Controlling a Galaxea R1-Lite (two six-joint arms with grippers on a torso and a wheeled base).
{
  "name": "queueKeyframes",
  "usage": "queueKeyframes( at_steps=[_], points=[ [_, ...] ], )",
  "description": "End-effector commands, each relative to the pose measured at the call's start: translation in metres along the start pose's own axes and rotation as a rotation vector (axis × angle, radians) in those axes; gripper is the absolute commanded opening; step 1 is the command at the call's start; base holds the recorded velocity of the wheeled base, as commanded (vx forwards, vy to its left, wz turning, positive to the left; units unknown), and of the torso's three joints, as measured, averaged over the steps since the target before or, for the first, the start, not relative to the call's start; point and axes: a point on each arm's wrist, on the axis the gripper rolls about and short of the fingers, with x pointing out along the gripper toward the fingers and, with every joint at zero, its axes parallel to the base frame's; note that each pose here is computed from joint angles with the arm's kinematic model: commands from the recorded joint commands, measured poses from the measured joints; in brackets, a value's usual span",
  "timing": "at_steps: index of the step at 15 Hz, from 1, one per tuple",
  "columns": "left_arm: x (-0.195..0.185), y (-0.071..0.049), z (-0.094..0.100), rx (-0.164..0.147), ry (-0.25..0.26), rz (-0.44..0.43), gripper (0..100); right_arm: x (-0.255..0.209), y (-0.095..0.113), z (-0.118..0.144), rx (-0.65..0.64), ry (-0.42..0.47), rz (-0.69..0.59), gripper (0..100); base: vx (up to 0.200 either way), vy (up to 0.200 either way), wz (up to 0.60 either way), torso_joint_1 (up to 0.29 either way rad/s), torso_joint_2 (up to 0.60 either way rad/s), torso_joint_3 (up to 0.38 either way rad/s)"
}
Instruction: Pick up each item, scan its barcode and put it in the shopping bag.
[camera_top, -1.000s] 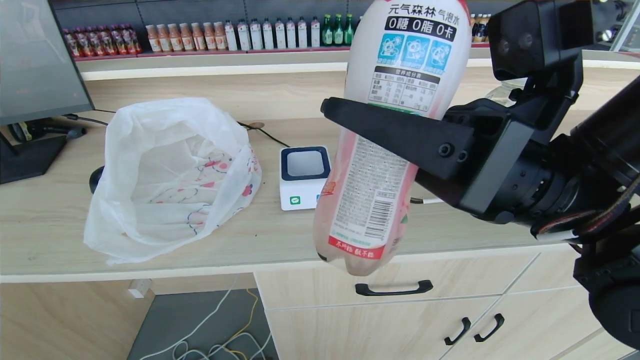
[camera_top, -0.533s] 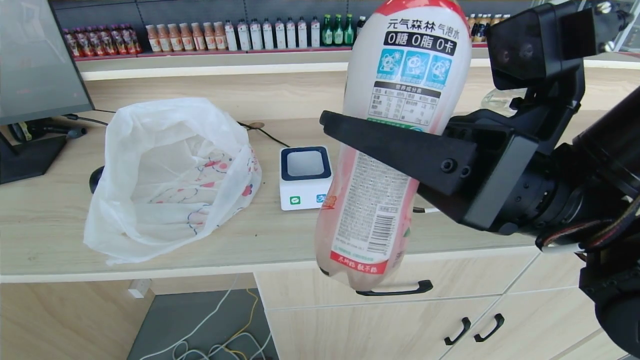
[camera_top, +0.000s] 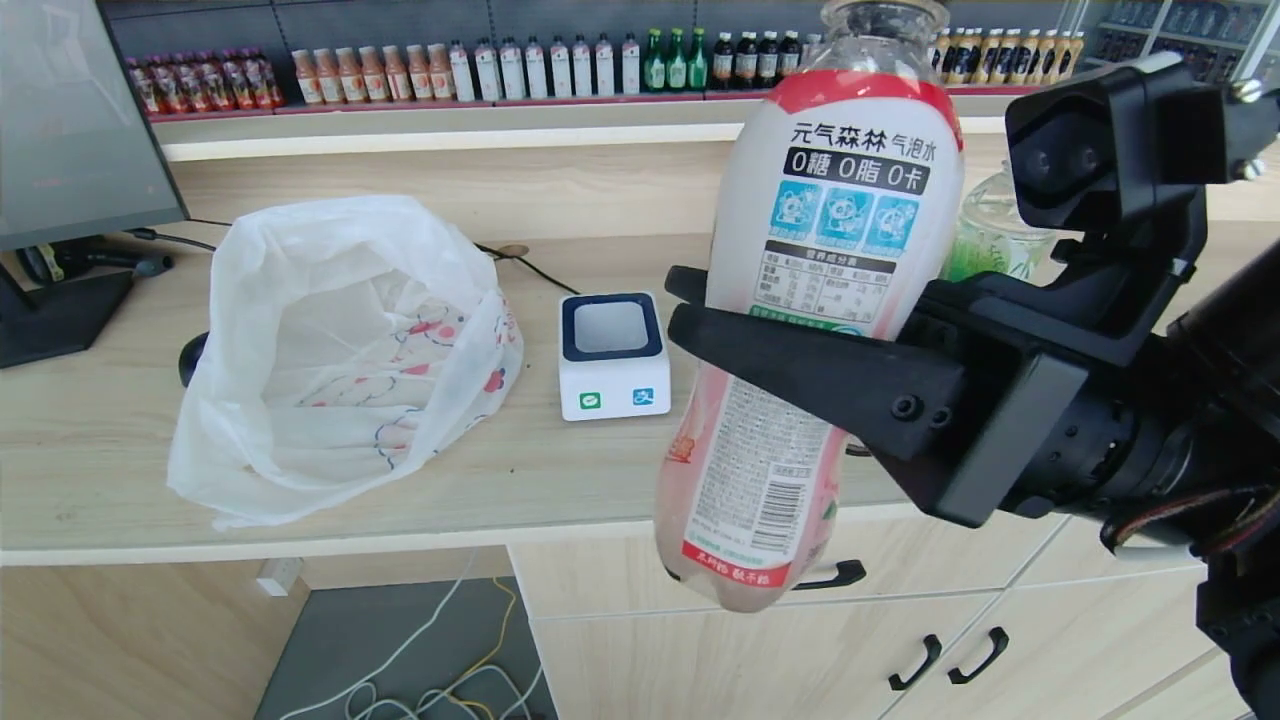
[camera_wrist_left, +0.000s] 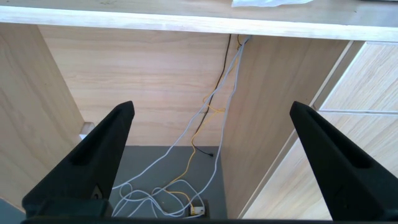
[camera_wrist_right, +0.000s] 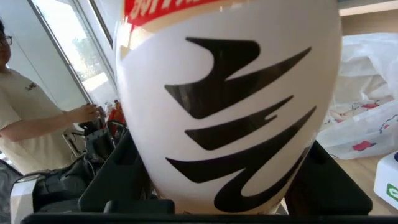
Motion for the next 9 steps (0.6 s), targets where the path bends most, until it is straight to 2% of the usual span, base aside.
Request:
queueKeyframes(
  at_steps=[1,3,6,9],
  points=[
    [0.000,0.000,0.000,0.000,-0.001,0.000,100,-0.004,0.000,-0.001,-0.023,-0.023,-0.079,0,0.000,0.000,0.00,0.000,0.00,0.000],
    [0.000,0.000,0.000,0.000,-0.001,0.000,100,-0.003,0.000,-0.004,-0.073,-0.062,-0.200,0,0.000,0.000,0.00,0.000,0.00,0.000],
    [0.000,0.000,0.000,0.000,-0.001,0.000,100,-0.010,-0.002,-0.016,-0.152,-0.045,-0.341,0,0.000,0.000,0.00,0.000,0.00,0.000],
    [0.000,0.000,0.000,0.000,-0.001,0.000,100,-0.022,0.000,-0.018,-0.341,-0.040,-0.575,0,0.000,0.000,0.00,0.000,0.00,0.000]
  ],
)
